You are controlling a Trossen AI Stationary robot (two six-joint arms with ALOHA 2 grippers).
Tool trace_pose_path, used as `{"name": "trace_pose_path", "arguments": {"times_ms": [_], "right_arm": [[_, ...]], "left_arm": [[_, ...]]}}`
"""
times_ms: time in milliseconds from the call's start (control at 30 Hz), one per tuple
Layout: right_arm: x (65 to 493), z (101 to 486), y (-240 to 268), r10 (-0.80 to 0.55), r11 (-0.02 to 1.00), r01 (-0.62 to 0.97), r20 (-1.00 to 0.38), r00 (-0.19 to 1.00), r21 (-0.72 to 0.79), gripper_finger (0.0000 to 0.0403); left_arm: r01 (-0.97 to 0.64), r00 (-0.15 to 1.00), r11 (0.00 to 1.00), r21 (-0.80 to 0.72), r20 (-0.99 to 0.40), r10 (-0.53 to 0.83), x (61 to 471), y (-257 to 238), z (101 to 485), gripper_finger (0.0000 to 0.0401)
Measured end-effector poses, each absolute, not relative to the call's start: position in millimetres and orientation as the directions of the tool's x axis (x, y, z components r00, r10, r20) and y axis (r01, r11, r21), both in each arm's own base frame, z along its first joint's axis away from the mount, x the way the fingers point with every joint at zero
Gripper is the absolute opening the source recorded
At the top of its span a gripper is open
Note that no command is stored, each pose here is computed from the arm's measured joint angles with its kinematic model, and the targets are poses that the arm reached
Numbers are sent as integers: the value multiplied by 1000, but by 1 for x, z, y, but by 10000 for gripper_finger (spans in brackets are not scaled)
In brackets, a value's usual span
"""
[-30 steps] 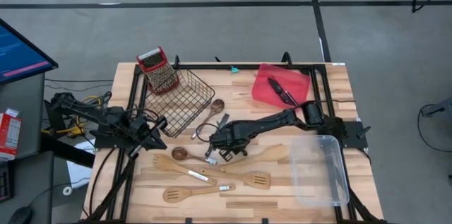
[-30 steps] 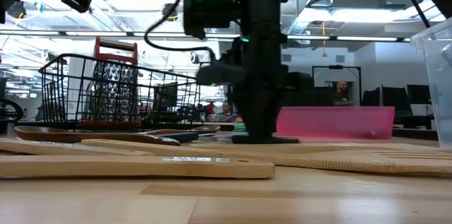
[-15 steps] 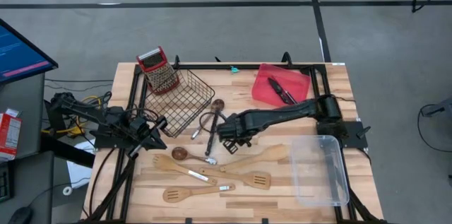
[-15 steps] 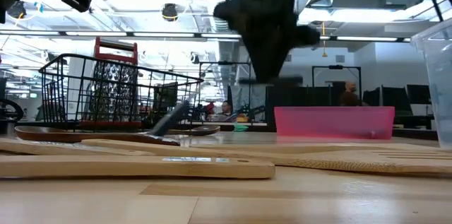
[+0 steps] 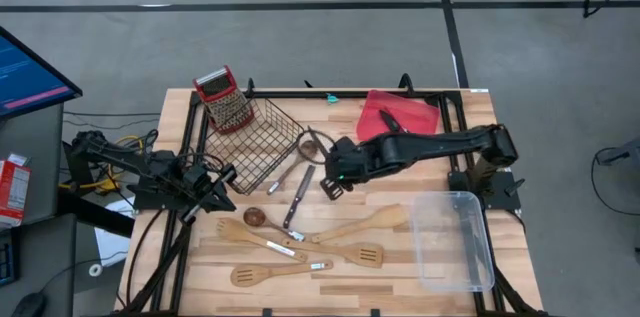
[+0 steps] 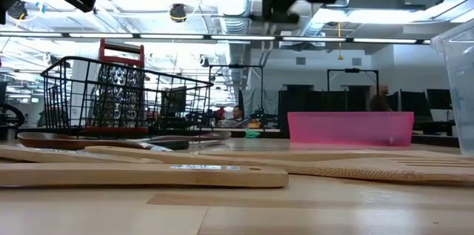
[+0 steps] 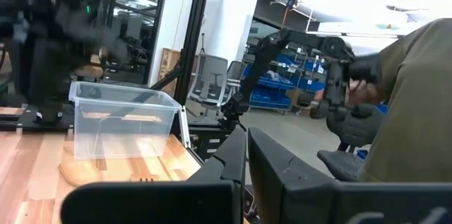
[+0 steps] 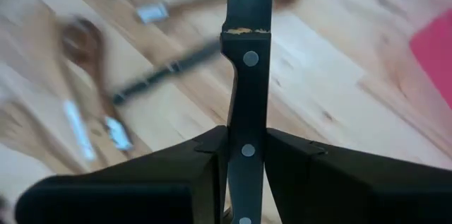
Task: Pick & Place Kitchen Items
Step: Put the right black knife into the red bin
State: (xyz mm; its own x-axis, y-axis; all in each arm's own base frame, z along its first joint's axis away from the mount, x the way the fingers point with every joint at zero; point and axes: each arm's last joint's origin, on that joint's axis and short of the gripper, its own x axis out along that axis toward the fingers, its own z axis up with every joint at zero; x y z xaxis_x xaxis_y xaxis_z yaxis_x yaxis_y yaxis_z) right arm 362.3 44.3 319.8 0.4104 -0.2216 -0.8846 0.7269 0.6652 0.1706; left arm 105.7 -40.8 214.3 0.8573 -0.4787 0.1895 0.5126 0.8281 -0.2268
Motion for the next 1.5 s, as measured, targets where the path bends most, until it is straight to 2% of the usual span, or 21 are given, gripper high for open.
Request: {"name": "trace_pose_path", "arguments": {"times_ms": [233, 567, 833, 1133, 1333, 1500], "right_arm": [[342, 364, 41, -278, 676, 684, -766, 579, 272, 70], [310, 432, 36, -258, 784, 471, -479, 839, 404, 70], [278, 481, 38, -131, 877, 214, -215, 968, 429, 70], [243, 523, 54, 119, 942, -137, 76, 990, 307, 70], [221, 541, 67, 305, 935, -335, 215, 928, 120, 70], [206, 550, 81, 486, 868, -495, 286, 826, -43, 70]], "left_arm": [[512, 857, 828, -227, 190, -478, 106, -41, 214, 2], [513, 857, 828, -227, 190, -479, 106, -41, 214, 2], [512, 857, 828, -227, 190, -479, 106, -41, 214, 2], [512, 857, 828, -227, 189, -478, 106, -41, 214, 2], [512, 857, 828, -227, 190, -478, 106, -41, 214, 2], [513, 857, 828, -227, 190, -479, 106, -41, 214, 2]]}}
